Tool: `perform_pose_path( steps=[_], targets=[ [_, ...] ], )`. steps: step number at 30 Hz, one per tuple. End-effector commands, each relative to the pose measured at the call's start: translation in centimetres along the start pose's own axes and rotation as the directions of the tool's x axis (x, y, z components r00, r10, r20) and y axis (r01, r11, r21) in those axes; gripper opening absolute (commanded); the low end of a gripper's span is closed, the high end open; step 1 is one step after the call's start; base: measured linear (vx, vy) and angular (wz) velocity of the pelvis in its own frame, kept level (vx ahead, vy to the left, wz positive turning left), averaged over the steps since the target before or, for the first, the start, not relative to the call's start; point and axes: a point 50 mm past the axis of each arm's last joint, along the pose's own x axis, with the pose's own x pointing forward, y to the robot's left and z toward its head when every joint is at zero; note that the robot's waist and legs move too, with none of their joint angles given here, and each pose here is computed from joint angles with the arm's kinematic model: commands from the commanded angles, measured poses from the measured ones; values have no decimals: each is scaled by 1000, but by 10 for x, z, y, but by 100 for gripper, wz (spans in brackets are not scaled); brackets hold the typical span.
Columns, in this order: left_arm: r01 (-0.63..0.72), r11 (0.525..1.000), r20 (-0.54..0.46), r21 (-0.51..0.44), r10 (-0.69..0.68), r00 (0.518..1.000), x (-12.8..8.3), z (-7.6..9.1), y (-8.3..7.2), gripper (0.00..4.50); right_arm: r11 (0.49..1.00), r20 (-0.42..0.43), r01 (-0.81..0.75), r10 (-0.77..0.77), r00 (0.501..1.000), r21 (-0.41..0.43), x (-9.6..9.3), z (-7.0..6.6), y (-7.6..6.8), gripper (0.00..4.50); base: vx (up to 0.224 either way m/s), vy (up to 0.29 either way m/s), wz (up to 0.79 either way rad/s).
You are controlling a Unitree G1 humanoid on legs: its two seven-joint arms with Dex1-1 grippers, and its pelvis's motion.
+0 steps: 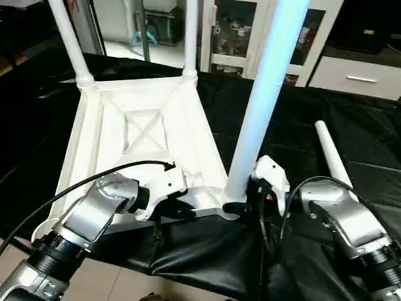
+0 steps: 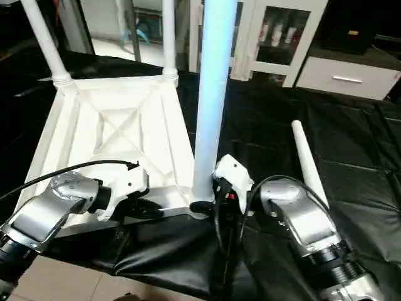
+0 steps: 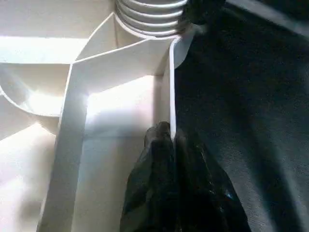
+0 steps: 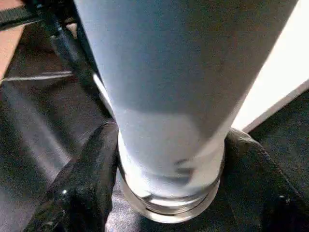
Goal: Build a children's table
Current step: Rotate leg to tighten
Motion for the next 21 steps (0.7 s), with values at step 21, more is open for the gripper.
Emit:
perform_pose_path(
  steps=[21],
  targets=[
    [-567, 766, 11, -304, 598, 801, 62, 41, 54, 0, 462, -230, 740, -750, 620, 490, 95, -7, -36, 268, -3, 0, 0]
  ],
)
